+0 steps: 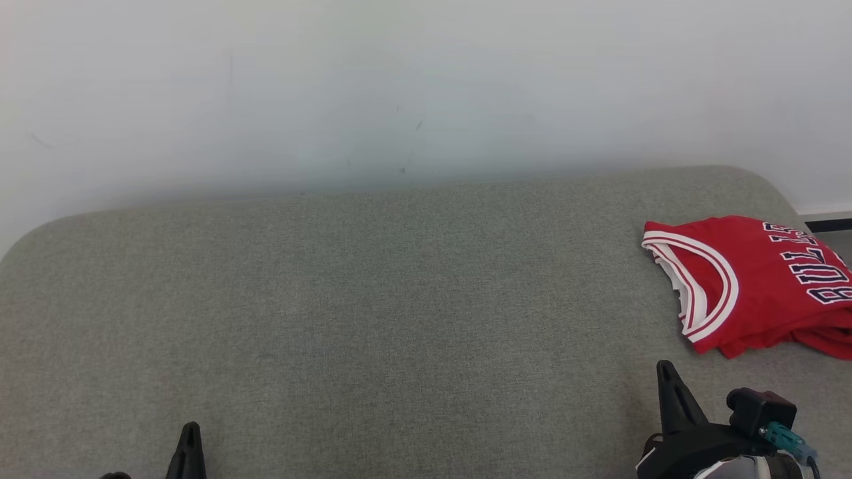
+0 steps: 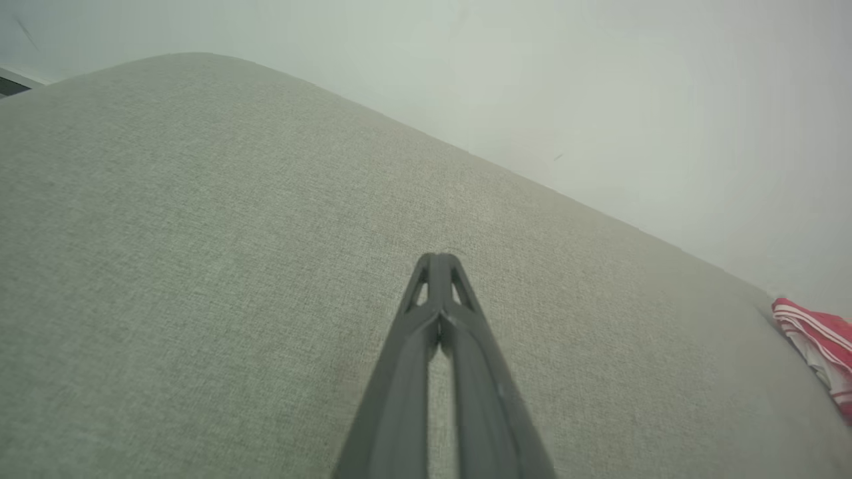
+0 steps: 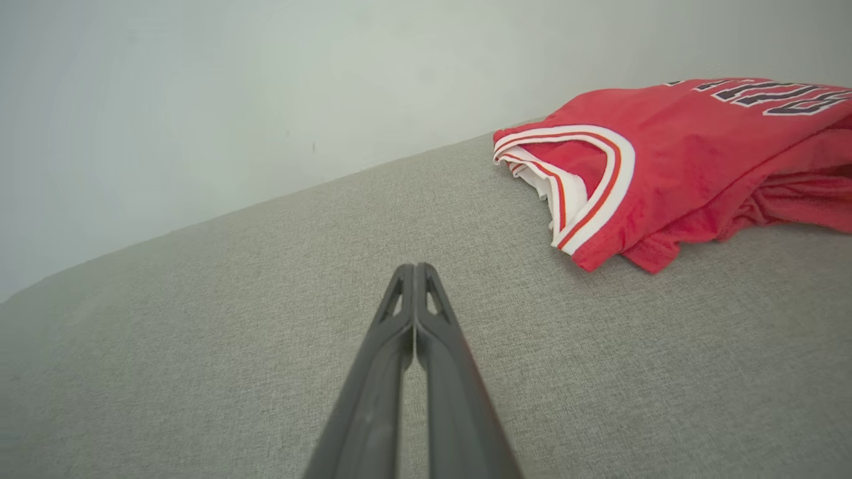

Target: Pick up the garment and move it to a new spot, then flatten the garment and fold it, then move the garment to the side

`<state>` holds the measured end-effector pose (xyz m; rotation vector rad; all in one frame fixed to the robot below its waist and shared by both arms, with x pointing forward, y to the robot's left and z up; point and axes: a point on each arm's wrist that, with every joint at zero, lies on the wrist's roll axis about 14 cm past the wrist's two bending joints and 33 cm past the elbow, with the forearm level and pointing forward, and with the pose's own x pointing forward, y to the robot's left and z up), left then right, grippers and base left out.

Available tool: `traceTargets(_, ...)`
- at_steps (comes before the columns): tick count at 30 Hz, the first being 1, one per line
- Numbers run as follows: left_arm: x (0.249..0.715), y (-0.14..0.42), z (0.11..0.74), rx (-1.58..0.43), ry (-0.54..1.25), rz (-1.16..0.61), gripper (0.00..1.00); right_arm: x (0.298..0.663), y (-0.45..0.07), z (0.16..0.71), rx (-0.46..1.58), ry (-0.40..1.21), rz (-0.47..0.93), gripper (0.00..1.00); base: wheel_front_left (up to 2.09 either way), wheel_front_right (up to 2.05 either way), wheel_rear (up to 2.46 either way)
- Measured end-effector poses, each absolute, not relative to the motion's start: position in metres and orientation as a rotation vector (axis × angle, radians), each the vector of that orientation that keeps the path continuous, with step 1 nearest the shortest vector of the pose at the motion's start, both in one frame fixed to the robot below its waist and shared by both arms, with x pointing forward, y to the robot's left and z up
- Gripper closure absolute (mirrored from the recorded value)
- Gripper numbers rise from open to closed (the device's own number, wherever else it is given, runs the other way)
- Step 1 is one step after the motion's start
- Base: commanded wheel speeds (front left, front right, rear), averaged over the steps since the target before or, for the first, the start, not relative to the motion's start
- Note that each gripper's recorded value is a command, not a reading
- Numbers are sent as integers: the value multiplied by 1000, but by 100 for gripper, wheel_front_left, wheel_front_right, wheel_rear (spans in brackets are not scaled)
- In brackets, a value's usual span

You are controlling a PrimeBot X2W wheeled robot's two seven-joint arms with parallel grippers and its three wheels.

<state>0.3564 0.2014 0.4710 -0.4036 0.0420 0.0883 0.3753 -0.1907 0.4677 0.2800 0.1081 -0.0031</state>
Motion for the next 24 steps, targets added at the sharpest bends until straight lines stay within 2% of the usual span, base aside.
traceTargets(24, 365, 203, 475, -767, 54, 113, 100, 378, -199, 477, 677, 82, -61, 100, 0, 0, 0)
